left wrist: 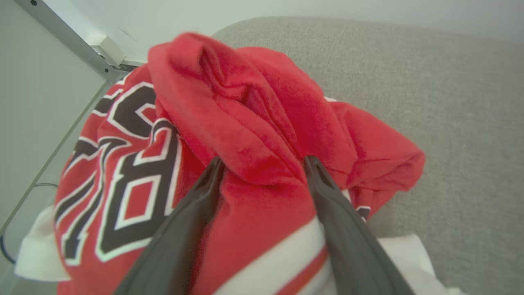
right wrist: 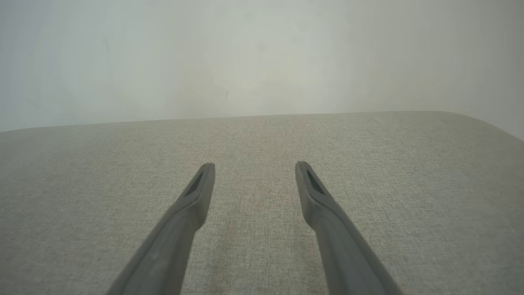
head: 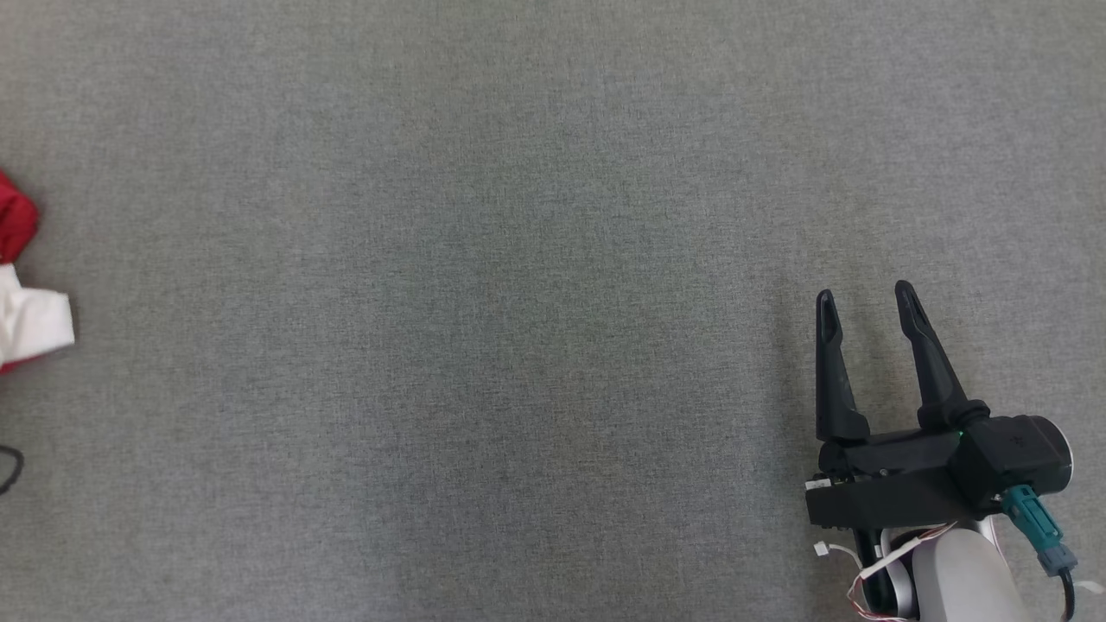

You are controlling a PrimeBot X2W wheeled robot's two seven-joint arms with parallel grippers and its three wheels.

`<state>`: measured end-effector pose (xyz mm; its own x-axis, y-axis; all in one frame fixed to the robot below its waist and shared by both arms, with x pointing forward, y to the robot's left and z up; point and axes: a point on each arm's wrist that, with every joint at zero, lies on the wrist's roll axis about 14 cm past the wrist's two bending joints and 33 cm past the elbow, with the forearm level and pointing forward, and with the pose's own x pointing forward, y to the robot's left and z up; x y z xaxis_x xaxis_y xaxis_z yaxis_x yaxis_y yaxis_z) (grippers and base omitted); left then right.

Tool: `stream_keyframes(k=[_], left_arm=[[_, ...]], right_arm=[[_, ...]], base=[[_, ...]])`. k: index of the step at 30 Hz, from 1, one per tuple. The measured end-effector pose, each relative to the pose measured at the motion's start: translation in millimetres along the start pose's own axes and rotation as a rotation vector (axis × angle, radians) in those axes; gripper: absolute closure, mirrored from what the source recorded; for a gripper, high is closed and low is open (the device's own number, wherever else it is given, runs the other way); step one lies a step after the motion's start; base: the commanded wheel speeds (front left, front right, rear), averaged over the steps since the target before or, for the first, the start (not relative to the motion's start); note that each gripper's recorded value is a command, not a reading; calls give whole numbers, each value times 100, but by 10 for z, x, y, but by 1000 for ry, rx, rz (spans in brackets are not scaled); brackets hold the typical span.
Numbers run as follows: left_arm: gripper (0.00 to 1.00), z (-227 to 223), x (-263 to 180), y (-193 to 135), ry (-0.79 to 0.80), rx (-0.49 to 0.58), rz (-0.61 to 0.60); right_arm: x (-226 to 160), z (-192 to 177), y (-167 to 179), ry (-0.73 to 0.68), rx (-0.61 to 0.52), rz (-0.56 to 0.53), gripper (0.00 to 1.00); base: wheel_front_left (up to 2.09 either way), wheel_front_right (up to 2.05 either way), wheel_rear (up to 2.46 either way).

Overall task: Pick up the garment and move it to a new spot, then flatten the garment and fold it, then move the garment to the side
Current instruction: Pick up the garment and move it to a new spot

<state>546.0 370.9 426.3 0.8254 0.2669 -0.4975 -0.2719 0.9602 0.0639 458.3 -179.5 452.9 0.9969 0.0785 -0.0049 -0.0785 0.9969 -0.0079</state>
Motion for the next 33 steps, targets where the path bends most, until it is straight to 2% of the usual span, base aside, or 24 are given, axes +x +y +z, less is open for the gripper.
stream_keyframes(k=[2, 3, 4, 7, 11, 17, 22, 26, 33], left_arm=[[0, -137, -17, 17, 60, 1, 4], [64, -188, -29, 22, 83, -9, 3], [100, -211, -38, 20, 92, -25, 0], [100, -156, -65, 50, 56, -18, 12], [100, 94, -137, 125, -66, -7, 30], [100, 885, -375, 155, -335, 31, 22], [100, 1621, -730, 27, -567, 58, -29], [100, 2232, -1106, -217, -746, 78, -91], [100, 2896, -1729, -1192, -957, 128, -322]], right_arm=[[-5, 25, 2, -5, 0, 0, 0], [-6, 37, 6, -8, -1, 2, 0], [-8, 46, 9, -10, -2, 2, 0], [-13, 75, 25, -16, -1, 7, 0], [-35, 125, 40, -25, 1, 10, 0], [-109, 196, 60, -35, 26, 9, 0], [-181, 284, 103, -51, 52, 16, 0], [-244, 387, 110, -75, 72, 16, 0], [-436, 420, -30, -75, 100, -31, 0]], base=[[0, 0, 0], [0, 0, 0], [0, 0, 0], [0, 0, 0], [0, 0, 0], [0, 0, 0], [0, 0, 0], [0, 0, 0], [0, 0, 0]])
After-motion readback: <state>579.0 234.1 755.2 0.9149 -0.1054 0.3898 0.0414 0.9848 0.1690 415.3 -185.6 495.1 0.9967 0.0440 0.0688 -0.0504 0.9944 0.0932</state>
